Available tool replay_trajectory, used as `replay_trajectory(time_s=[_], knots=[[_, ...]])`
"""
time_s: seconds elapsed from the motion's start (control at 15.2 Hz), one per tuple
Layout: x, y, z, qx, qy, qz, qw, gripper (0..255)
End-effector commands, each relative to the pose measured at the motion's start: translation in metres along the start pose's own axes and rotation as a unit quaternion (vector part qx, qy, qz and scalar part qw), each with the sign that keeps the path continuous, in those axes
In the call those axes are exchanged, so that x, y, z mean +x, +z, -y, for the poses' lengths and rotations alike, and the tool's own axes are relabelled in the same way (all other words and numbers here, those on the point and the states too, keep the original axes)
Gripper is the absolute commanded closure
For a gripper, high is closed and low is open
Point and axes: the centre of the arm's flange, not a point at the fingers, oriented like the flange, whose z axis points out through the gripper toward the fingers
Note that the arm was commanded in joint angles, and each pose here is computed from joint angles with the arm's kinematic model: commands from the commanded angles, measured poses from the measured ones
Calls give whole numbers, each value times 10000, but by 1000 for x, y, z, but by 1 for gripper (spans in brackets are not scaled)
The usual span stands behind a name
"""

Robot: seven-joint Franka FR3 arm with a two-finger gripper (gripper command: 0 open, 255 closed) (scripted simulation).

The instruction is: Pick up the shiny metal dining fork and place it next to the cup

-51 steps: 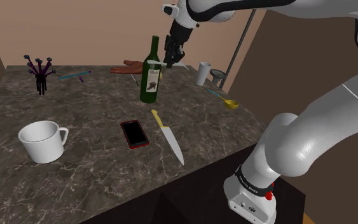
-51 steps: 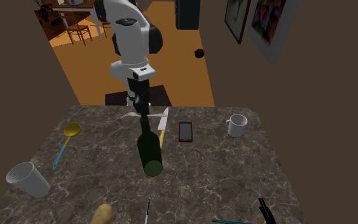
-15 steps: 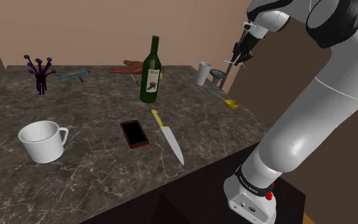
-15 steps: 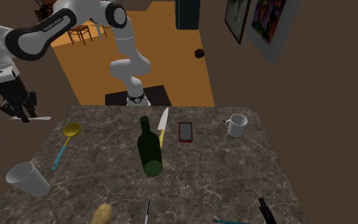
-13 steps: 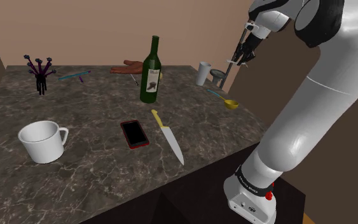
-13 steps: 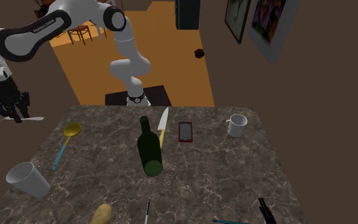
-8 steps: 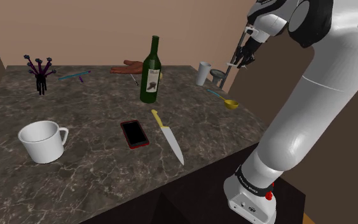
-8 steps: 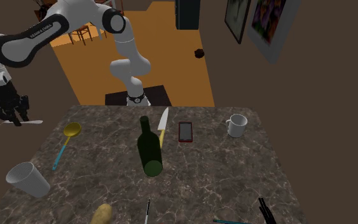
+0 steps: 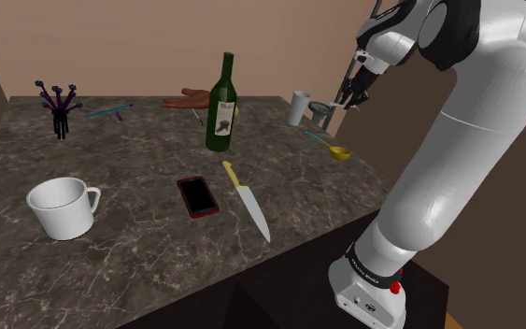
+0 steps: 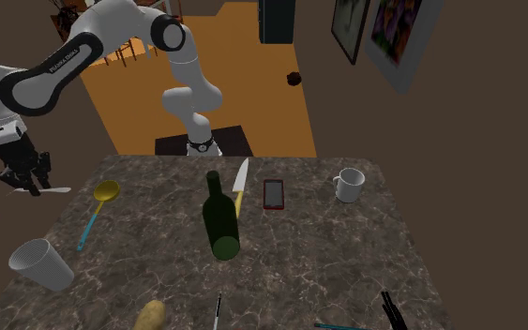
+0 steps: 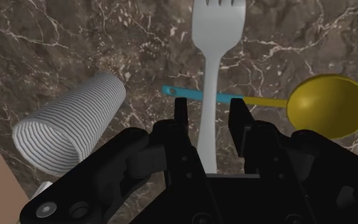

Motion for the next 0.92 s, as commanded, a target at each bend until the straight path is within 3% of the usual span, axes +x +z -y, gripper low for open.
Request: replay_trajectory(time_s=[0.0, 0.86], knots=[[-2, 11, 3, -3, 0, 1, 10000, 255], [-9, 78, 17, -3, 0, 1, 10000, 255]])
